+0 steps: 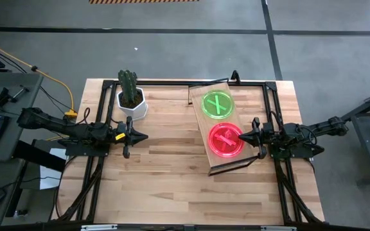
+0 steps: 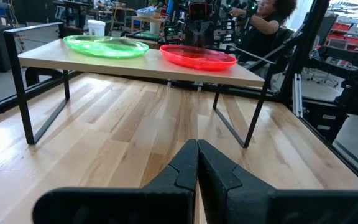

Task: Place and stack plates onto a shelf
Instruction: Return to Home Position

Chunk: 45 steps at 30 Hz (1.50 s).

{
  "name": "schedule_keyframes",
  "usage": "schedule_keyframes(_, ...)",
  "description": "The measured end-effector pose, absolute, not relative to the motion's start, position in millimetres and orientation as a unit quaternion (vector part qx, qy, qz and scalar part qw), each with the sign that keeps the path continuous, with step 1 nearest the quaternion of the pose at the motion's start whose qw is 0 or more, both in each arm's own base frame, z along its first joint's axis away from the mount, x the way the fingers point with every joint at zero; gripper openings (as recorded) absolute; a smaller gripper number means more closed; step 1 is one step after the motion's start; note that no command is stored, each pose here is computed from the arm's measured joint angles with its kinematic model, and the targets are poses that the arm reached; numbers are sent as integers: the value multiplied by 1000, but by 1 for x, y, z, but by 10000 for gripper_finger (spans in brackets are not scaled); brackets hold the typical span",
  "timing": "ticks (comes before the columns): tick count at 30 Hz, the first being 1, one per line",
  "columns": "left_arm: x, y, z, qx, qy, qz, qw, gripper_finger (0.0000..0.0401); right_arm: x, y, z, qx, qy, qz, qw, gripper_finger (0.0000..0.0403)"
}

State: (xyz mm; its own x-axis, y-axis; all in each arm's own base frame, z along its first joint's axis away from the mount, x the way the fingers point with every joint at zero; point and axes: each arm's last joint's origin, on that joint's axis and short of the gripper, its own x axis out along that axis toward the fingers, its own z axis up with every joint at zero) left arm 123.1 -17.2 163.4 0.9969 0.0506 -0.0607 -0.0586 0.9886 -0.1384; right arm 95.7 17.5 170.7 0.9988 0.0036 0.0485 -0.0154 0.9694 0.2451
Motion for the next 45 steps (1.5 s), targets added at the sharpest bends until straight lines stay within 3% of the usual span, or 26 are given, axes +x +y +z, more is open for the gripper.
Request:
schedule_keyframes(28,122,-19,163,-69,31,22,997,0,96,17,171,124,-24,5,992,0)
schedule_keyframes(45,102,-11,185,-92,-83,15,992,0,96,17,171,124,-24,5,992,0)
